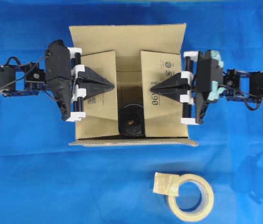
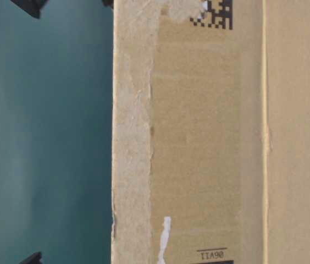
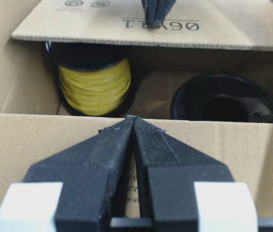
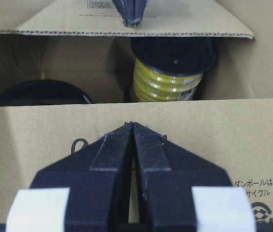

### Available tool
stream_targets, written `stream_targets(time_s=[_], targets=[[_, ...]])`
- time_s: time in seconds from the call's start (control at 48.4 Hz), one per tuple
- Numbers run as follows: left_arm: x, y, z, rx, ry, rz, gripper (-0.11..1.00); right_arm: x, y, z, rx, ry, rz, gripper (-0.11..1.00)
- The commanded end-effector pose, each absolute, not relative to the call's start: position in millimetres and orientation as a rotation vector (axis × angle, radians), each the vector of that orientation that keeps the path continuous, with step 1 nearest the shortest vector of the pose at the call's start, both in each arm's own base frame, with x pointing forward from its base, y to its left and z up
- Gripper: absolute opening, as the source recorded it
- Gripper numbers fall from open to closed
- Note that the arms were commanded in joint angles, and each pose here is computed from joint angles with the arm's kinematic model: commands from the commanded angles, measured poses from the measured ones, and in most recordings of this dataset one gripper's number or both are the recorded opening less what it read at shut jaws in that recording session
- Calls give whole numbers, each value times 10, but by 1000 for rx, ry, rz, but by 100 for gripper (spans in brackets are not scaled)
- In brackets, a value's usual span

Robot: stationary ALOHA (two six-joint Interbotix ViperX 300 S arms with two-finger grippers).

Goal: Close the cardboard box.
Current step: 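Push the left and right side flaps inward over the spools with both grippers, then hold the left flap down with the left gripper, sliding it toward the back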

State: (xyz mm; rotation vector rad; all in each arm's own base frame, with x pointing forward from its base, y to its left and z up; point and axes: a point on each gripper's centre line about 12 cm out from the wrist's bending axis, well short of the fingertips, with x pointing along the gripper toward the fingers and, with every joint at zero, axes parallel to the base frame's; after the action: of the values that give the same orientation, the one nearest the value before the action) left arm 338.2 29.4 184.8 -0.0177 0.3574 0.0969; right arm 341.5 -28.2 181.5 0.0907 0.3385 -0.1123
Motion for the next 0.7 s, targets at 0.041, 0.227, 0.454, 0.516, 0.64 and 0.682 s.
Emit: stream_targets(time_s=[0.041, 0.227, 0.454, 0.516, 0.64, 0.682], targets=[[3445, 310, 1804, -17, 362, 100, 0, 3494, -285, 1798, 101, 332, -115, 0], [3496, 316, 1669, -20, 383, 101, 0, 3511, -290, 1683, 110, 362, -121, 0], [3569, 323, 1717, -13, 344, 102, 0, 3519, -292, 1694, 111, 357, -122, 0], [3604, 355, 1737, -12, 332, 109, 0, 3520, -292, 1696, 111, 356, -122, 0], [3713, 433, 1786, -10, 312, 126, 0, 3524, -293, 1706, 110, 347, -122, 0], [3755, 472, 1805, -9, 306, 134, 0, 3525, -293, 1709, 110, 344, -122, 0]])
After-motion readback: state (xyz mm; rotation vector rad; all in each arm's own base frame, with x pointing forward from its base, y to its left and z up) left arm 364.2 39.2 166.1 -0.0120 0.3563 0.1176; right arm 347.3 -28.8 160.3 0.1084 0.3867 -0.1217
